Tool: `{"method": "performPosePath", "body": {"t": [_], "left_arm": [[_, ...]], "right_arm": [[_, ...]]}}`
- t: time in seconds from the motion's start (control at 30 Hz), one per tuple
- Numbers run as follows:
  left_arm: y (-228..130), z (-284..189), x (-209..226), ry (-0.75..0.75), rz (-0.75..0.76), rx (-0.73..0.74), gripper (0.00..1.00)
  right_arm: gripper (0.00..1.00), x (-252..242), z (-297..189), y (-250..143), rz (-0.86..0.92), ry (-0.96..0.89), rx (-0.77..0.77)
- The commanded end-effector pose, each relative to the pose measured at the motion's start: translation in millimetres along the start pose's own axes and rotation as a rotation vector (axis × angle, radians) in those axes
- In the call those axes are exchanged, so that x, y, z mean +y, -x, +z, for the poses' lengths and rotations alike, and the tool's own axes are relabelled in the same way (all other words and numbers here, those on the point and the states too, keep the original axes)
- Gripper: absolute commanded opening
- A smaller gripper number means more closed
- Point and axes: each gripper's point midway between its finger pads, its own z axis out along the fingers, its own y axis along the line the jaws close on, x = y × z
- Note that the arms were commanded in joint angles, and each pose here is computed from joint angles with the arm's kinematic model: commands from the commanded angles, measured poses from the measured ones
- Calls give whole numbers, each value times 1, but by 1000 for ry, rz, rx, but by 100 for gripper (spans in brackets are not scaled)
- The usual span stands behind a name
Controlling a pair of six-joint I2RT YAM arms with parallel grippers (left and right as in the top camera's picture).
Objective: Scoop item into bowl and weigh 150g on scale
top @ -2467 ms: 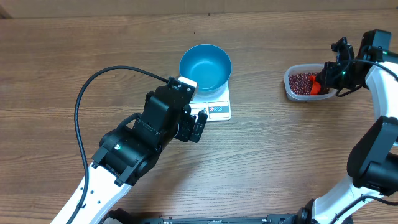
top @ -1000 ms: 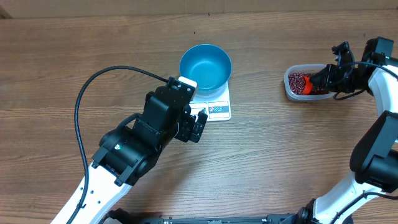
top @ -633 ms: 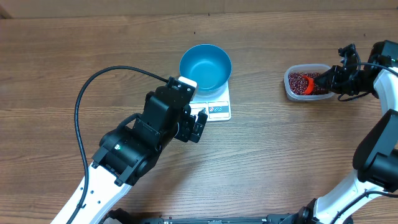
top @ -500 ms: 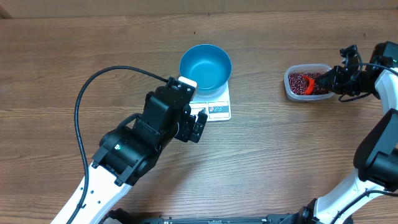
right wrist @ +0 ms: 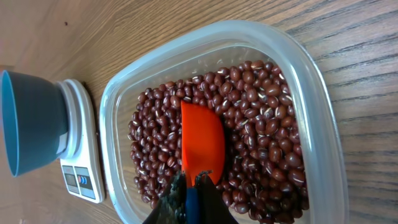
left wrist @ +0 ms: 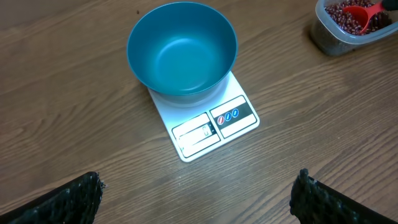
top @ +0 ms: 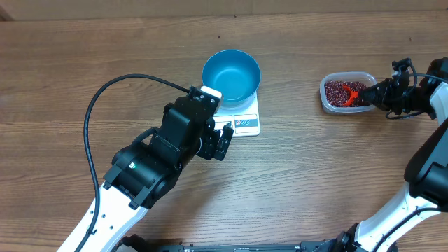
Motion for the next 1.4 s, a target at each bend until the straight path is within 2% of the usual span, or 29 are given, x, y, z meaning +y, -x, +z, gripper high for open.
{"method": "performPosePath", "body": {"t": [0.0, 0.53, 1.37], "left_arm": [[2, -5, 3, 7, -13, -18, 100], [2, -5, 3, 7, -13, -18, 100], [2, -5, 3, 7, -13, -18, 99]], "right_arm": [[4, -10, 7, -11, 9, 12, 25], [4, 7, 0, -17, 3, 132, 26], [4, 9, -35, -4, 77, 309, -105]]}}
